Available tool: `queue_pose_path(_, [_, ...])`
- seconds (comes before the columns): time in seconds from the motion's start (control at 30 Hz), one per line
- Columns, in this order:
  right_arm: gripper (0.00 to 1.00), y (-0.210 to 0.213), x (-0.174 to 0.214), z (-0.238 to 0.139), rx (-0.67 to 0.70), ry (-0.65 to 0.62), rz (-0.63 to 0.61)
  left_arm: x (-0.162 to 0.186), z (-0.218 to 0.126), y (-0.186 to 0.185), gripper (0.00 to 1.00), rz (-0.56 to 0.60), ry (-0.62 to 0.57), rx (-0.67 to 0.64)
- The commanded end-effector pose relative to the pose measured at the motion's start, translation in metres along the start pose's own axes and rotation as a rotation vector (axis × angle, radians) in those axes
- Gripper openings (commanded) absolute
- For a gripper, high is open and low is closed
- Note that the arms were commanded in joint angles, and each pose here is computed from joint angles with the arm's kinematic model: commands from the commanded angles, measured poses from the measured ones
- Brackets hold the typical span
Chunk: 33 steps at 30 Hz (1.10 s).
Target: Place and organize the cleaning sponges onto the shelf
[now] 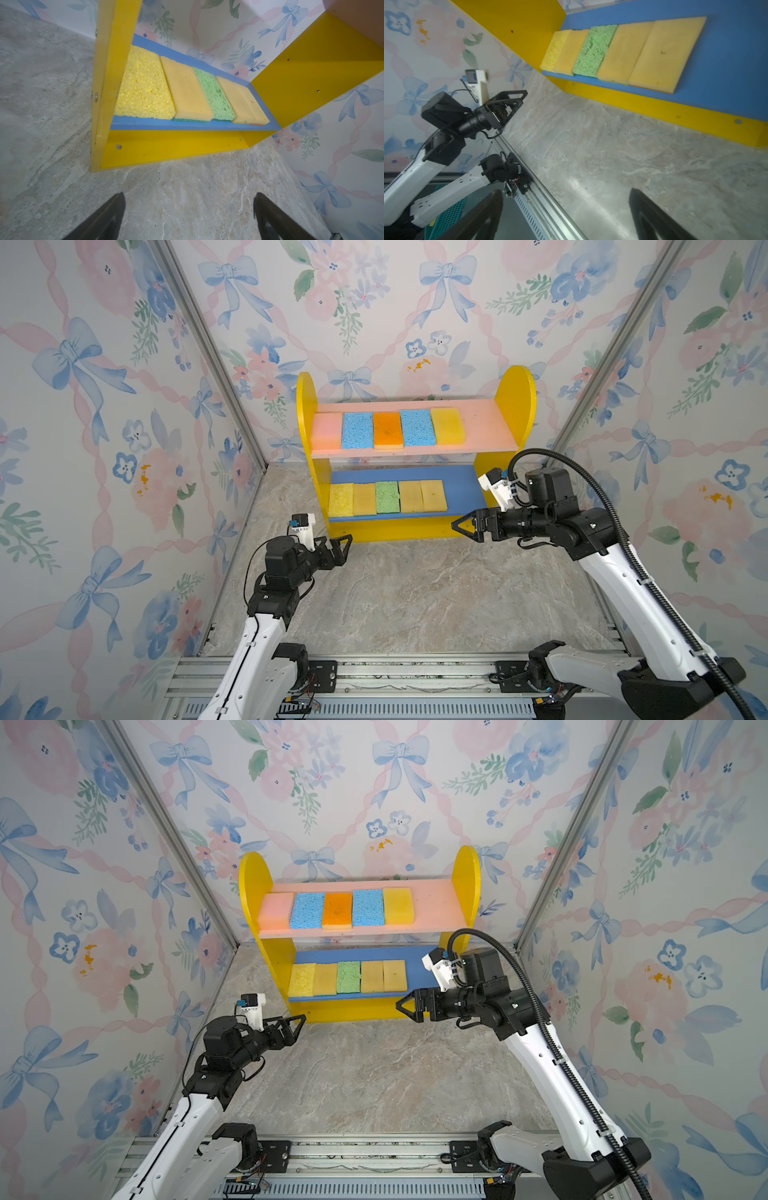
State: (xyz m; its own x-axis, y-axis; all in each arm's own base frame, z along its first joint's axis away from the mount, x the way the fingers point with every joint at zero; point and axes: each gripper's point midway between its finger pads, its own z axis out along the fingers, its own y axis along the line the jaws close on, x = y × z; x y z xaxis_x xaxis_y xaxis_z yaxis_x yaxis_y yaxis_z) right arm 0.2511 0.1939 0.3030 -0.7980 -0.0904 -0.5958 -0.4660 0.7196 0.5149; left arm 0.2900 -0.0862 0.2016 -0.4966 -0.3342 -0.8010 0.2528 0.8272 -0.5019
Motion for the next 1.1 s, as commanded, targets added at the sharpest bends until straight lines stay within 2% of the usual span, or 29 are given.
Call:
queue_pose_path(0.0, [0.97, -0.055, 0.017, -0.004, 0.22, -0.018, -0.027, 0.0, -0.005, 0.018, 0.98, 0.028, -0.038, -0.099])
queue_pose_path(0.13, [0.97, -0.117, 0.022, -0.016, 0.423, -0.103, 0.086, -0.007, -0.015, 0.033, 0.98, 0.053, -0.108, -0.194])
queue_pose_path(0.27, [0.97, -0.147, 0.021, -0.033, 0.525, -0.176, 0.161, -0.012, -0.024, 0.05, 0.98, 0.057, -0.164, -0.299])
queue_pose_path(0.37, [0.97, -0.154, 0.02, -0.038, 0.556, -0.208, 0.152, -0.01, -0.025, 0.057, 0.98, 0.031, -0.172, -0.331])
queue_pose_path(0.5, [0.97, -0.154, 0.021, -0.04, 0.562, -0.235, 0.16, -0.01, -0.027, 0.05, 0.98, 0.063, -0.18, -0.315])
queue_pose_path(0.67, [0.97, -0.146, 0.014, -0.043, 0.524, -0.319, 0.143, -0.009, -0.032, 0.049, 0.98, 0.064, -0.215, -0.327])
queue_pose_path(0.83, [0.97, -0.133, 0.008, -0.056, 0.492, -0.443, 0.065, -0.018, -0.041, 0.053, 0.98, 0.044, -0.272, -0.369])
queue_pose_path(0.93, [0.97, -0.123, 0.005, -0.065, 0.475, -0.524, -0.003, -0.021, -0.044, 0.051, 0.98, 0.092, -0.282, -0.377])
queue_pose_path(1.0, [0.97, -0.123, 0.005, -0.073, 0.497, -0.571, -0.044, -0.024, -0.047, 0.054, 0.98, 0.132, -0.288, -0.408])
queue_pose_path(1.07, [0.97, -0.13, 0.006, -0.087, 0.576, -0.63, -0.045, -0.03, -0.055, 0.064, 0.98, 0.132, -0.313, -0.483])
